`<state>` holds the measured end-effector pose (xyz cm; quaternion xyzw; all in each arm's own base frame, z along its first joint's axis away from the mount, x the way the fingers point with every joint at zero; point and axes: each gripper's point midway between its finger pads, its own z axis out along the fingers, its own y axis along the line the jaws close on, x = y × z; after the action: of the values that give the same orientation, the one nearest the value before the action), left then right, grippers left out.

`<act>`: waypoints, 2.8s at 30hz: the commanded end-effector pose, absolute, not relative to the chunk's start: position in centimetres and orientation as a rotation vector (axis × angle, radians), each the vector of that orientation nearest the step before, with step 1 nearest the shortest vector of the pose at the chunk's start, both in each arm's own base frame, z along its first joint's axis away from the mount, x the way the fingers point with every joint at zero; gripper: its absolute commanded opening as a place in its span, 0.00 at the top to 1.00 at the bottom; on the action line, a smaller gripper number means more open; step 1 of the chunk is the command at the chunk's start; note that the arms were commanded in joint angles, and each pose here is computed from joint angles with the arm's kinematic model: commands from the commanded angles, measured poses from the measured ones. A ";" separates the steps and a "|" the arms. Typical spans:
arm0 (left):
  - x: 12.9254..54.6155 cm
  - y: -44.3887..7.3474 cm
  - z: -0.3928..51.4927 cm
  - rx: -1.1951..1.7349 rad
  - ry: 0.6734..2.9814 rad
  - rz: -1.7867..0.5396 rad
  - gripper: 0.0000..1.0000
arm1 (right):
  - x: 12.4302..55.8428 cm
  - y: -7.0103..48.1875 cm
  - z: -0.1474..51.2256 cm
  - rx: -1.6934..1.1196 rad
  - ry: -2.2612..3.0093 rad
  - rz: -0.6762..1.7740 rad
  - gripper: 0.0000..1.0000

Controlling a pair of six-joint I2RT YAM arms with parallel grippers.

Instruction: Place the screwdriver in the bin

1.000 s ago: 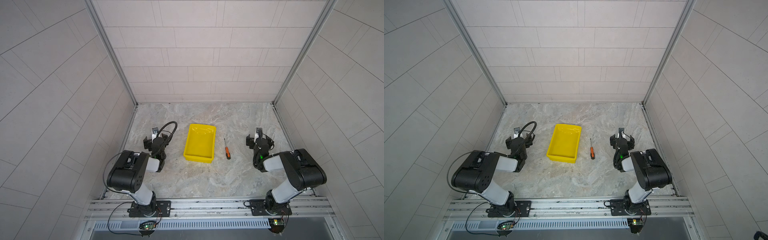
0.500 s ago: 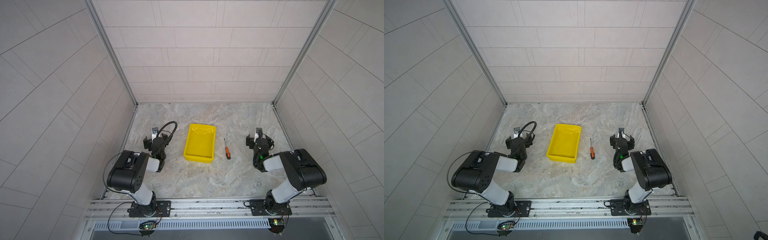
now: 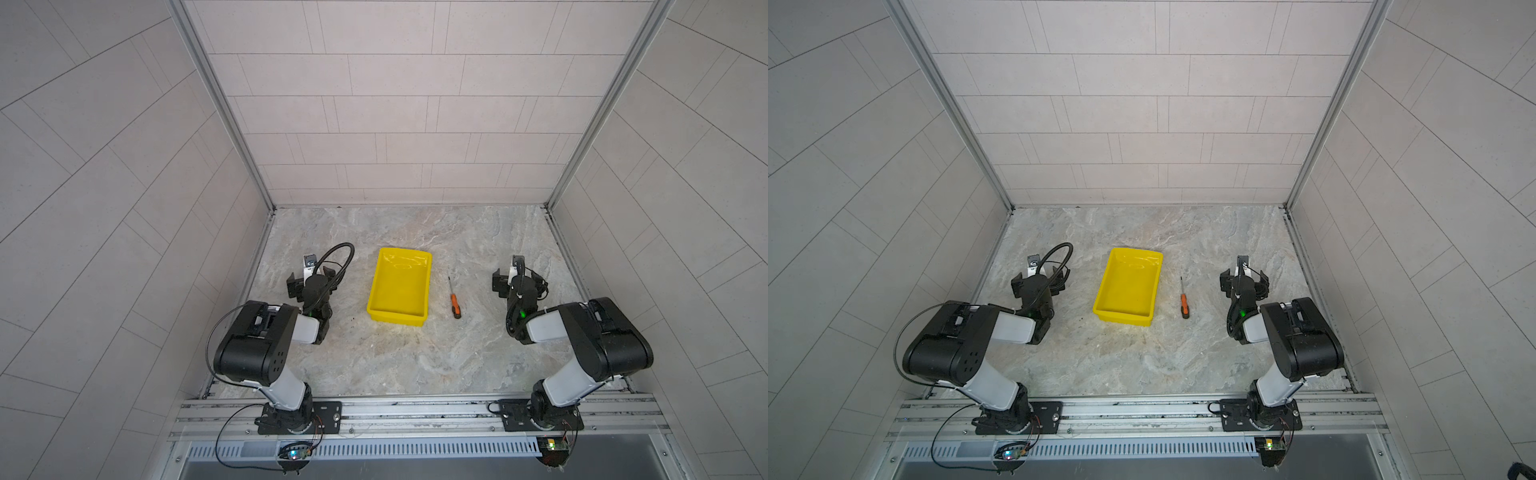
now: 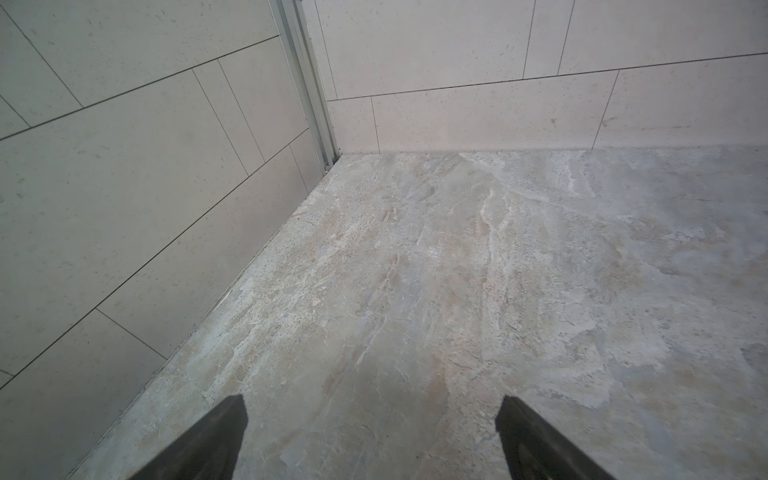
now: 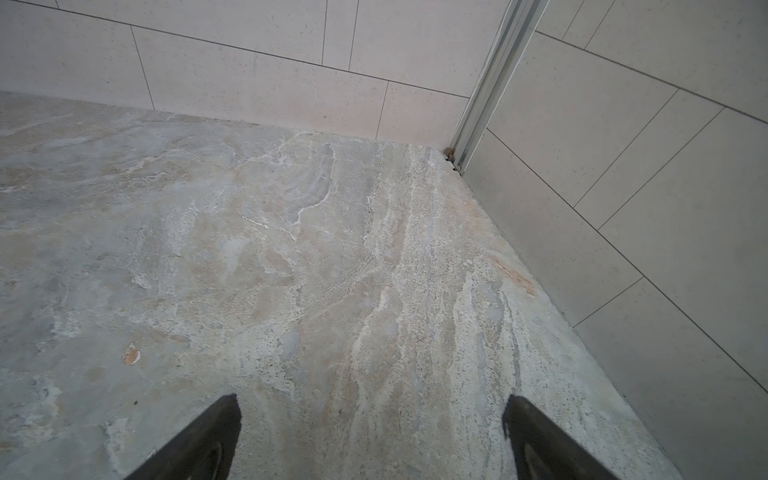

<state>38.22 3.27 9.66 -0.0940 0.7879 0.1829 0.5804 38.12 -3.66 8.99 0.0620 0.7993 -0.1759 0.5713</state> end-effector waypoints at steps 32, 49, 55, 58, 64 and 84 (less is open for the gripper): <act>37.9 2.1 10.6 -0.150 1.782 0.361 0.00 | 37.5 -2.5 10.5 0.104 1.802 -0.416 0.00; 27.5 -8.6 19.4 -0.144 2.080 -0.292 0.00 | 24.7 -4.4 13.7 0.799 2.186 -0.332 0.00; 24.1 -6.4 12.2 -0.189 2.261 -0.185 0.00 | 24.3 -1.1 7.9 0.586 2.261 -0.043 0.01; 24.0 -6.0 12.1 -0.232 2.246 -0.180 0.00 | 24.3 -0.4 9.1 0.515 2.196 -0.001 0.01; 24.2 -5.5 11.5 -0.256 2.260 -0.135 0.00 | 24.6 0.7 9.9 0.438 2.148 0.017 0.01; 23.1 -0.3 11.6 -0.491 2.208 0.151 0.00 | 28.3 12.3 9.7 0.033 2.470 0.196 0.02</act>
<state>23.70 -1.79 12.33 -0.1782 0.8850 0.0237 0.4295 28.33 10.09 10.23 0.0251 0.9275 0.0369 0.3712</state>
